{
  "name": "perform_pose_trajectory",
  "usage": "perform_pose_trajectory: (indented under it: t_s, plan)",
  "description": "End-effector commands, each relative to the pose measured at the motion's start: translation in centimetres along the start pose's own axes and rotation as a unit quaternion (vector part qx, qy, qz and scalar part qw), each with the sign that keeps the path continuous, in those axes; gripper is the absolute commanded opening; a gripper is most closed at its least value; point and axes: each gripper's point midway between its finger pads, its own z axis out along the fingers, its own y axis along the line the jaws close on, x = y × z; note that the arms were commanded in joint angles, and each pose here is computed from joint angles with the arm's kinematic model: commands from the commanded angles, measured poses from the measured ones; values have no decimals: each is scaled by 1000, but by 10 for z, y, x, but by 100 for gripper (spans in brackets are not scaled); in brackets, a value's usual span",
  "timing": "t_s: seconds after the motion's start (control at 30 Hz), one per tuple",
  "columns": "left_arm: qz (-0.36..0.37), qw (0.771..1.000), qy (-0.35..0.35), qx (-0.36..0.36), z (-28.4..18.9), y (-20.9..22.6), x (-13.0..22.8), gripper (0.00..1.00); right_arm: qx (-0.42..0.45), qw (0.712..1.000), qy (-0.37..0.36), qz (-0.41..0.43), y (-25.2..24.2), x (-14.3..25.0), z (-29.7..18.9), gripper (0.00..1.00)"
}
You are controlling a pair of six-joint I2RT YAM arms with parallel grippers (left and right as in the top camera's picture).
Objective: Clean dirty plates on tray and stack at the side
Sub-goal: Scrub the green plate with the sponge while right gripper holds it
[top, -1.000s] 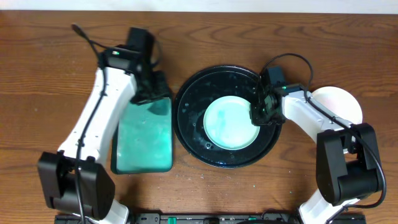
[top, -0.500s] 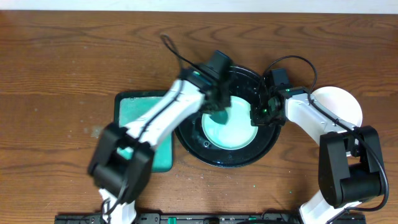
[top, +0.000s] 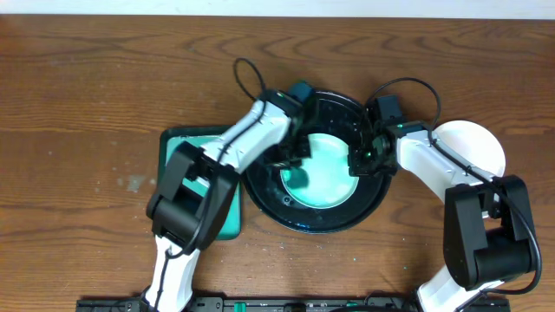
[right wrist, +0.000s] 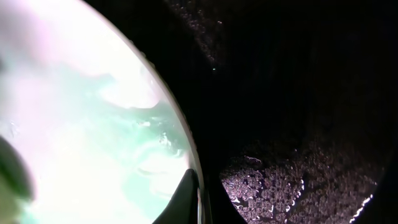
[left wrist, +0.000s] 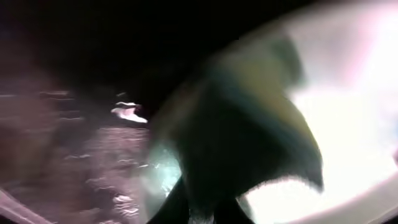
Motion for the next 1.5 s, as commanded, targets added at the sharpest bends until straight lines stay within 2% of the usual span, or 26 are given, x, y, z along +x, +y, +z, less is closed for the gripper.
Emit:
perform_pose_trajectory:
  t_s: [0.0, 0.17, 0.33, 0.5, 0.8, 1.03, 1.13, 1.23, 1.3, 1.33, 1.47]
  plan:
    - [37, 990, -52, -127, 2, 58, -34, 7, -12, 1000, 22, -5, 9, 15, 8, 1]
    - [68, 990, -58, -113, 6, 43, -33, 7, -5, 1000, 19, -5, 7, 14, 9, 1]
    - [110, 993, -49, 21, 23, -30, -21, 7, -5, 1000, 22, -5, 7, 15, 9, 1]
    - [131, 979, 33, 154, 45, -101, 26, 7, -4, 1000, 24, -5, 7, 16, 9, 1]
    - [174, 957, 130, 193, 42, -108, 76, 8, -4, 1000, 24, -5, 7, 16, 9, 1]
    - [158, 963, 170, 136, 44, -80, 93, 7, -4, 1000, 24, -5, 7, 16, 9, 1]
    - [105, 988, 110, 22, 50, -41, 65, 7, -4, 1000, 26, -4, 7, 17, 8, 1]
    - [67, 996, 42, -49, 38, -11, 35, 7, -4, 1000, 27, -4, 7, 18, 8, 1]
    - [51, 995, 5, -84, 27, 6, 19, 7, -4, 1000, 27, -4, 7, 18, 8, 1]
    - [38, 991, -30, -123, 17, 23, 5, 7, -4, 1000, 27, -4, 7, 18, 8, 1]
    - [18, 972, -96, -215, -5, 64, -23, 7, -4, 1000, 26, -5, 7, 17, 8, 1]
